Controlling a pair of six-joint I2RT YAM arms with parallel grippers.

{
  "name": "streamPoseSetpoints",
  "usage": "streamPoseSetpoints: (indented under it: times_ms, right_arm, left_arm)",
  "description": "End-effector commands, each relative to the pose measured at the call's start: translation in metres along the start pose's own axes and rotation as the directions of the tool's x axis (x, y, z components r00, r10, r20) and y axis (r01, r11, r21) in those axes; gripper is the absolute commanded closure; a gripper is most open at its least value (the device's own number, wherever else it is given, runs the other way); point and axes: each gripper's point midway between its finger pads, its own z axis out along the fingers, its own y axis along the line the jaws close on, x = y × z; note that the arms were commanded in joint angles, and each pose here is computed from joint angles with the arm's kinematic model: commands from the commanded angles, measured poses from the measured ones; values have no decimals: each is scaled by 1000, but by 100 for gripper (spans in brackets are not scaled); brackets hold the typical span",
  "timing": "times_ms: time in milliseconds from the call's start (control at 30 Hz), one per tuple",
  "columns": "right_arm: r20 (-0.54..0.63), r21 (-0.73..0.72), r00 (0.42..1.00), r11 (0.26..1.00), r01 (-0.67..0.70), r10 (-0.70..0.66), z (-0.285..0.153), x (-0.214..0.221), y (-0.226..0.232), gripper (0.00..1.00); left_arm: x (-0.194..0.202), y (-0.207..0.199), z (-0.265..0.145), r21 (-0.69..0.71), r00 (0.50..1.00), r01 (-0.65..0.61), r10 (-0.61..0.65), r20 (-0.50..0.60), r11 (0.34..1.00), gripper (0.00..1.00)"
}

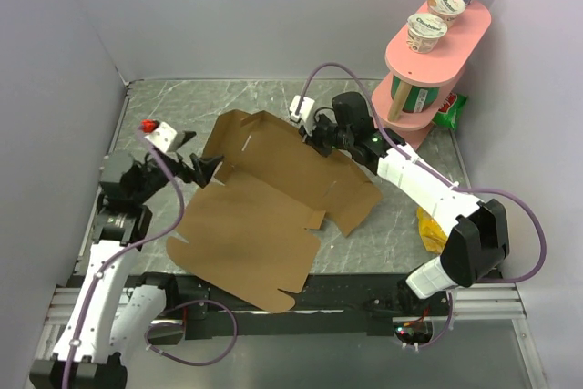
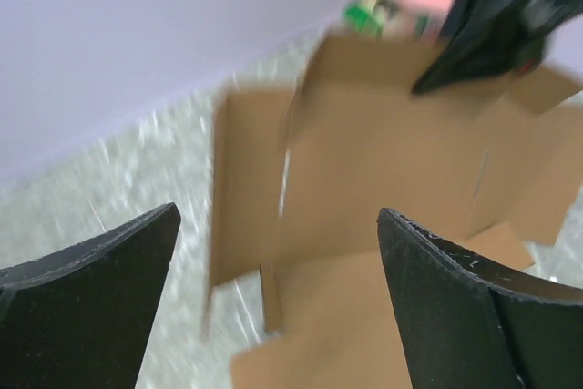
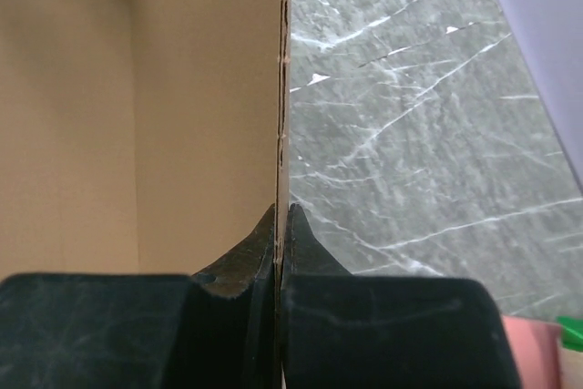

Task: Fold the paper box

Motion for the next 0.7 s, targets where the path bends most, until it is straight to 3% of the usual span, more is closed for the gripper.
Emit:
streamPoseSetpoints:
  times_ms: [0, 233, 300, 400, 667]
  right_arm:
    - [83, 2, 987, 991, 135, -135, -14, -28, -2, 100]
    - [118, -25, 985, 991, 130, -126, -25, -36, 7, 100]
    - [120, -27, 985, 991, 130, -126, -26, -38, 7, 100]
    - [118, -33, 986, 992, 125, -120, -26, -38, 8, 100]
    - [111, -47, 987, 992, 118, -112, -24, -38, 10, 100]
  left_arm:
    - [-56, -18, -8, 151, 990, -66, 47, 132, 986, 1]
    - [-69, 14, 28, 206, 989, -53, 23, 145, 977, 26]
    - [-75, 19, 36, 173, 984, -100, 71, 165, 980, 31]
    - [-79, 12, 58, 157, 973, -189, 163, 166, 969, 31]
    - [-63, 11, 89, 198, 975, -206, 185, 123, 958, 34]
